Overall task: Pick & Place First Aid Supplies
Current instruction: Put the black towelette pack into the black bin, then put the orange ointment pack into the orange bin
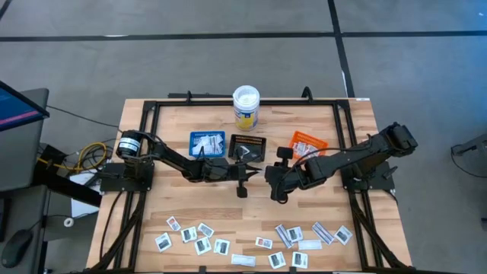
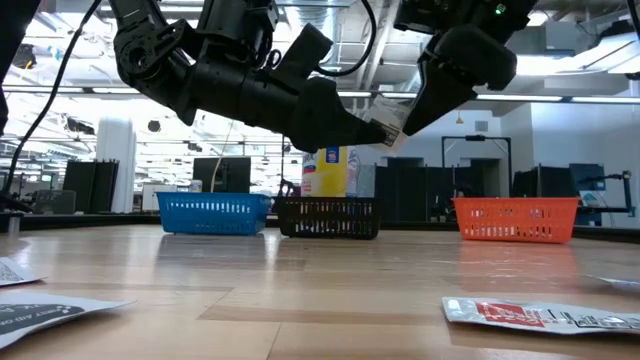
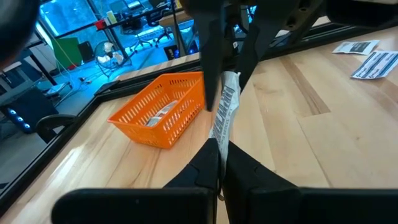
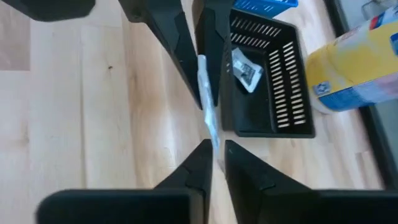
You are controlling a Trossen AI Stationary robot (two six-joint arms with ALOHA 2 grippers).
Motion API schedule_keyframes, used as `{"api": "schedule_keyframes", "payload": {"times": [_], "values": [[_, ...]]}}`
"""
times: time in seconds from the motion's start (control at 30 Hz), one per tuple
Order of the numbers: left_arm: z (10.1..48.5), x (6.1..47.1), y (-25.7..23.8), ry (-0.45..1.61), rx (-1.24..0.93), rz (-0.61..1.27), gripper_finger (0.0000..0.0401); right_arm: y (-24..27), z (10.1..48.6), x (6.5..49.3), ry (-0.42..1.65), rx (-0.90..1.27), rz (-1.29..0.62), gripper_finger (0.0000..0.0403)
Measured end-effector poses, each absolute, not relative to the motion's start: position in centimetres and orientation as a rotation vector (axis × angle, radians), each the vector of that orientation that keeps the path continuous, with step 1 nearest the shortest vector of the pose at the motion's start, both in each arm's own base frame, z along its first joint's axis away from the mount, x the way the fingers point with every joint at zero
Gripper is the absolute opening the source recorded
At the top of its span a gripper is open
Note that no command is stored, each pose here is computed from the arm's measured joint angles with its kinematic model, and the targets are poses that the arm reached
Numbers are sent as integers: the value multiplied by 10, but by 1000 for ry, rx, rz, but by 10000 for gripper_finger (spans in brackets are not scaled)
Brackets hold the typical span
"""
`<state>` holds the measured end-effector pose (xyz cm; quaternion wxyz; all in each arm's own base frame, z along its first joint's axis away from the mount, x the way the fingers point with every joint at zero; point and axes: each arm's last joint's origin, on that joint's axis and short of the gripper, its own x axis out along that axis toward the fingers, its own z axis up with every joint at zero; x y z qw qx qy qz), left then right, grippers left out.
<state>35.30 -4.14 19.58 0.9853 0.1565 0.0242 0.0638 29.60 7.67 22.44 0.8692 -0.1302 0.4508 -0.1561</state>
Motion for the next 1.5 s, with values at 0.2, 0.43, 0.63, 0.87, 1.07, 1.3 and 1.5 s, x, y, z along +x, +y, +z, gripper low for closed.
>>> {"api": "schedule_keyframes", "payload": {"times": [0.2,0.43,0.63,0.87,1.07,1.3,1.5], "values": [[196,353,-41,50,315,128,8,76,224,297,961,-284,-282,11],[195,353,-38,69,313,225,8,73,223,295,974,-244,-312,24],[192,351,-31,132,325,413,8,71,218,285,1058,-165,-392,24],[180,347,-10,269,304,633,10,70,217,283,1073,-146,-413,25],[171,345,9,319,175,692,41,70,217,283,1073,-144,-415,27],[175,347,1,269,146,646,98,70,217,283,1073,-144,-415,28],[204,342,-22,129,82,504,116,68,218,286,1050,-126,-420,26]]}}
